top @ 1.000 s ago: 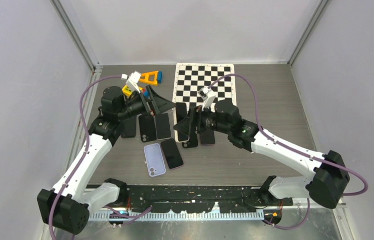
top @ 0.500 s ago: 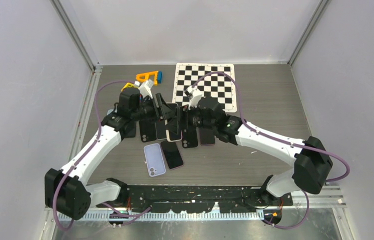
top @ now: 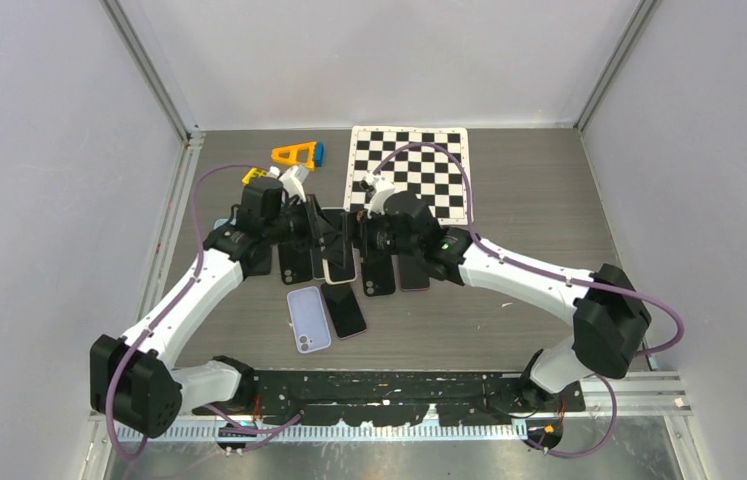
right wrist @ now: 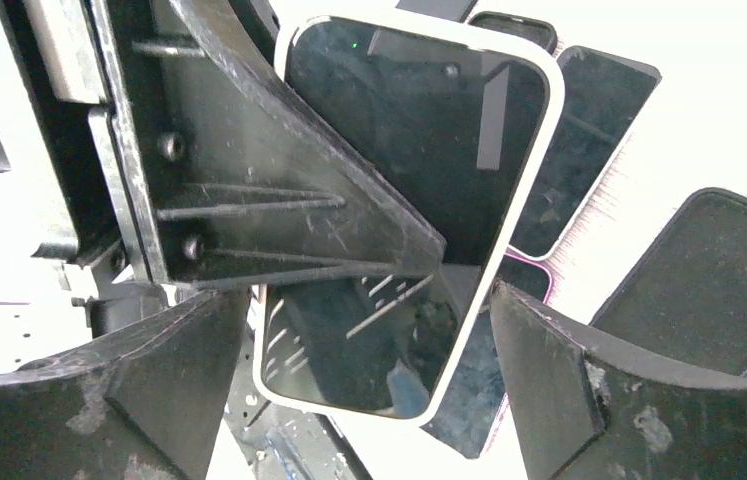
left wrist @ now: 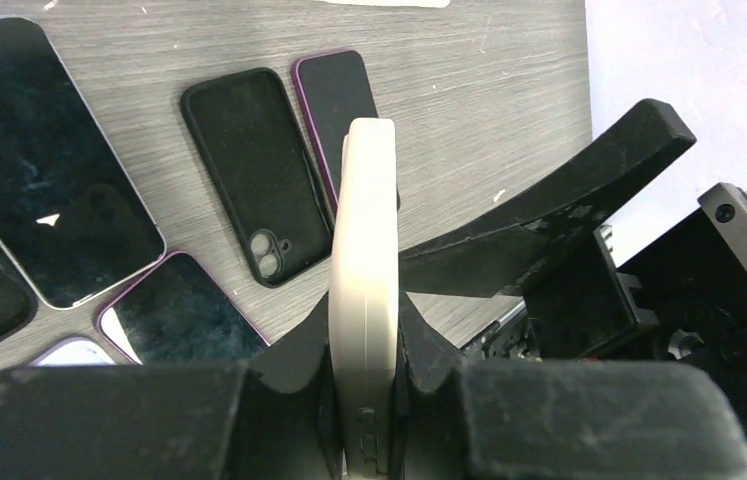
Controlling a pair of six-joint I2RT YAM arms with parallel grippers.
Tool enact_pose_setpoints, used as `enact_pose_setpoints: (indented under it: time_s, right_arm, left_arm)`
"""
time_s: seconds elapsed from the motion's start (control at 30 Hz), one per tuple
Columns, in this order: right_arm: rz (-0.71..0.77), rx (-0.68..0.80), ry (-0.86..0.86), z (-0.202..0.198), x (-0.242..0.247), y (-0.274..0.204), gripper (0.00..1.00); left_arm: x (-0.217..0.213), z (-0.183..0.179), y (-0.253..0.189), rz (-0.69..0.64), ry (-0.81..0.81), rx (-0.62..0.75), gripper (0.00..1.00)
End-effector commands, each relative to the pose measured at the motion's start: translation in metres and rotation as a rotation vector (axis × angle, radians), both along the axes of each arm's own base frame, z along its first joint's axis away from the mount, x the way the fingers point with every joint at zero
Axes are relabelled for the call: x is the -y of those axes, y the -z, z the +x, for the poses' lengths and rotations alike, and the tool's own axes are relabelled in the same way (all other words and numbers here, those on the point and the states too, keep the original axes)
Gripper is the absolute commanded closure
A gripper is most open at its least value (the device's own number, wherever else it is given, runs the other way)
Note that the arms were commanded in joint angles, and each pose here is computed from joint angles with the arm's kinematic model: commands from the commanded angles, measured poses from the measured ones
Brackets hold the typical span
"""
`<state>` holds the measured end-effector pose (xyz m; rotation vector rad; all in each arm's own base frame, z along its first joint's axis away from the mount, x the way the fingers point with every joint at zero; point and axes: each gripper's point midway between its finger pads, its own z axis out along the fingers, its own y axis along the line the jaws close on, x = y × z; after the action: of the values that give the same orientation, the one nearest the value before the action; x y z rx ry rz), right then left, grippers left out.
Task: Take the phone out of the phone case
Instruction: Pick up the phone at the corner of the board, then remove the phone case from the phone.
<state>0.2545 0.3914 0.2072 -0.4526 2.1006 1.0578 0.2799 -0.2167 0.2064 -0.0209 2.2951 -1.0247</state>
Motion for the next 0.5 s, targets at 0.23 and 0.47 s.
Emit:
enact_pose_setpoints:
  time_s: [0.23,0.47]
  right_arm:
    - [0.244,0.119,0.009,-0.042,0.047,-0.086,0.00]
    - [0.542,0.080,0.130,-0.046,0.067,-0.120,0.08]
  left_arm:
    - [-0.004,0.023,-0.128,-0.114,-0.077,0.343,1.00]
    - [0.016,0.028,-0.229,-0.537,-0.090,0.534,1.00]
